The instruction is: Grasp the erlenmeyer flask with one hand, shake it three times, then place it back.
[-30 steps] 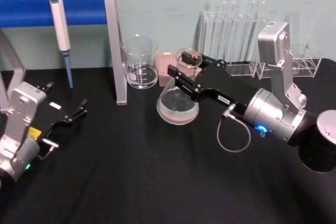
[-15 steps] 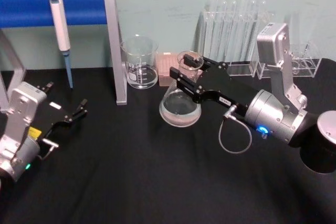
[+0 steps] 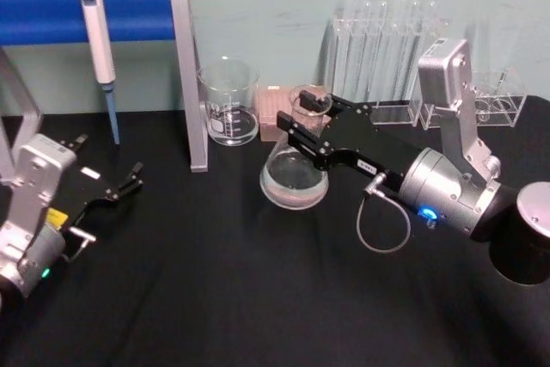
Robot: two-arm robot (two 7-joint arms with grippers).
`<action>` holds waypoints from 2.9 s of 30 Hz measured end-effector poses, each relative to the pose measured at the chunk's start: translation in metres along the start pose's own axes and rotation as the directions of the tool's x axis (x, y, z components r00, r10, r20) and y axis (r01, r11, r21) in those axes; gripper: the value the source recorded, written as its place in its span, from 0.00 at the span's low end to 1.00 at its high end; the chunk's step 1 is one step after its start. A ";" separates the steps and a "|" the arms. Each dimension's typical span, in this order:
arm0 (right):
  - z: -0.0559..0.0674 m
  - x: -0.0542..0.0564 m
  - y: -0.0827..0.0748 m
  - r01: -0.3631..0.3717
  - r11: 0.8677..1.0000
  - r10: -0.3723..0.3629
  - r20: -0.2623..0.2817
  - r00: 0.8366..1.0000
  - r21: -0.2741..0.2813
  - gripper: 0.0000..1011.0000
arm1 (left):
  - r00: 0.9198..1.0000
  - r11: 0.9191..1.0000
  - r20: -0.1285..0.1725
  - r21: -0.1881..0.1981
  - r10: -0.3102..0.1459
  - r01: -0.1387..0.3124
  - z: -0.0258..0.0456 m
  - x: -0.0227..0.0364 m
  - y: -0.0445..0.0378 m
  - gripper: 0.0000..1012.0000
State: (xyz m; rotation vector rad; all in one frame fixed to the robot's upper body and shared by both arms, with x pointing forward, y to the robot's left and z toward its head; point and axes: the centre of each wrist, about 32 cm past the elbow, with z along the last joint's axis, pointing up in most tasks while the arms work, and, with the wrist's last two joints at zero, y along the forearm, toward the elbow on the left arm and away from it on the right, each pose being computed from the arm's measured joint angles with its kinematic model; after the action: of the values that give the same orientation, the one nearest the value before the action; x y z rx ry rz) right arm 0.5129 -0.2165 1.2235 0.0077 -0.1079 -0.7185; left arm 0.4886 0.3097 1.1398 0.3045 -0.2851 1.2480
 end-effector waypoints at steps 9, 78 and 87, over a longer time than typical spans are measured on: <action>-0.001 -0.002 0.003 -0.020 1.000 0.020 -0.003 1.000 -0.001 0.44 | 1.000 1.000 0.000 0.000 0.000 0.000 0.0000 0.0000 0.0000 0.99; -0.005 -0.013 0.016 -0.136 0.990 0.136 -0.002 0.991 0.026 0.44 | 1.000 1.000 0.000 0.000 0.000 0.000 0.0000 0.0000 0.0000 0.99; -0.006 -0.005 0.007 0.009 0.999 -0.009 0.011 1.000 0.031 0.44 | 1.000 1.000 0.000 0.000 0.000 0.000 0.0000 0.0000 0.0000 0.99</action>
State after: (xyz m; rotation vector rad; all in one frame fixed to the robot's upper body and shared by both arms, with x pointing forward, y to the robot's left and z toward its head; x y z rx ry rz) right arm 0.5148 -0.2085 1.2175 0.0340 -0.1298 -0.7257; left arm 0.4886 0.3096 1.1398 0.3044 -0.2851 1.2480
